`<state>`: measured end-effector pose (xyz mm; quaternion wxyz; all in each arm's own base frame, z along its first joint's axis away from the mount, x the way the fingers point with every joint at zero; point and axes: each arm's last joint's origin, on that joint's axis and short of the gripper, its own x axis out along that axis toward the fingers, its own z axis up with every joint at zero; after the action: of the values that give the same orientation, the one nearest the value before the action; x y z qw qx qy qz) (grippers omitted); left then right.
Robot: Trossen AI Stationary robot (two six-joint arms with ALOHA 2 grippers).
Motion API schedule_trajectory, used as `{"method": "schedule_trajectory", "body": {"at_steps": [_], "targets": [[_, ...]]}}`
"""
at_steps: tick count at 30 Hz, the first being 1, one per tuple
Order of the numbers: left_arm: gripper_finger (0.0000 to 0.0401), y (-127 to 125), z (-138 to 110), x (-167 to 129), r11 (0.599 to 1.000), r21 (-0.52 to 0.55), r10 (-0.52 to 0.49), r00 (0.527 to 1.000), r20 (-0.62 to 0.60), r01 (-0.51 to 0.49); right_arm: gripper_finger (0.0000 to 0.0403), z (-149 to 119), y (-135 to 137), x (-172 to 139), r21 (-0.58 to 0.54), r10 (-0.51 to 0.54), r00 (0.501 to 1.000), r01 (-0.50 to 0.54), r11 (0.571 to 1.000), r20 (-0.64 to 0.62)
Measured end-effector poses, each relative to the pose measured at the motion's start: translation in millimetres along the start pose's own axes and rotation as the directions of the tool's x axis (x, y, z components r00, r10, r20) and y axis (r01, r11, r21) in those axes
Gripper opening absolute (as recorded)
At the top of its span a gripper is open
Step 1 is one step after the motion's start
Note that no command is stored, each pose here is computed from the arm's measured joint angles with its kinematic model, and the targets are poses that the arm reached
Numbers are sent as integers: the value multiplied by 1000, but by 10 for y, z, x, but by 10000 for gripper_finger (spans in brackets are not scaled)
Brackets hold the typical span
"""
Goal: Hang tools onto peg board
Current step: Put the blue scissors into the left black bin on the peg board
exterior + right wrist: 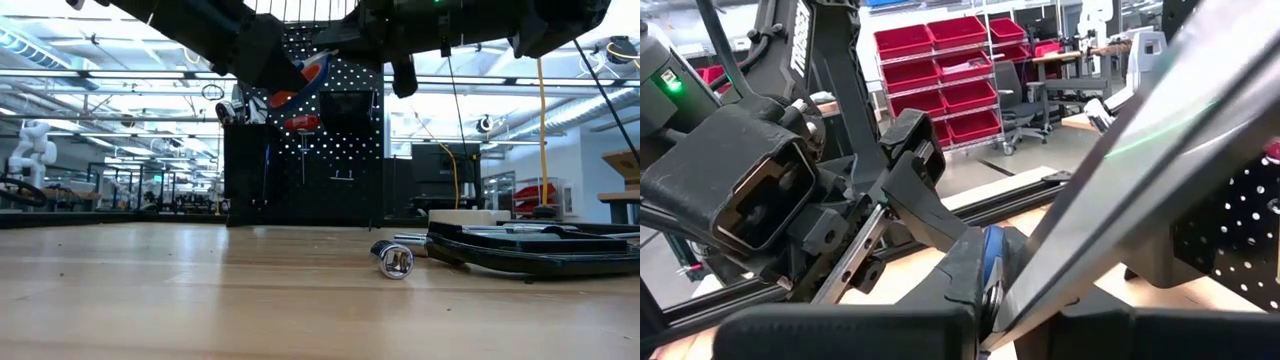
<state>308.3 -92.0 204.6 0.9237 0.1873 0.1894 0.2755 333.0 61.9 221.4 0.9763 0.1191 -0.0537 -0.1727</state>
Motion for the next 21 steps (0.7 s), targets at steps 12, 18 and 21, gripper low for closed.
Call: {"method": "schedule_trajectory", "body": {"at_steps": [12,18,21], "targets": [[246,67,-33,106,998,-46,-44,999,-26,43,18,-32,29,-6,-28,37,999,-37,999,4],[246,82,-25,124,998,-59,-39,999,-21,38,18,-22,38,-8,-16,48,999,-47,999,15],[246,79,-29,132,995,-62,-79,997,-19,77,18,-26,44,-10,-57,68,998,-67,996,10]]}}
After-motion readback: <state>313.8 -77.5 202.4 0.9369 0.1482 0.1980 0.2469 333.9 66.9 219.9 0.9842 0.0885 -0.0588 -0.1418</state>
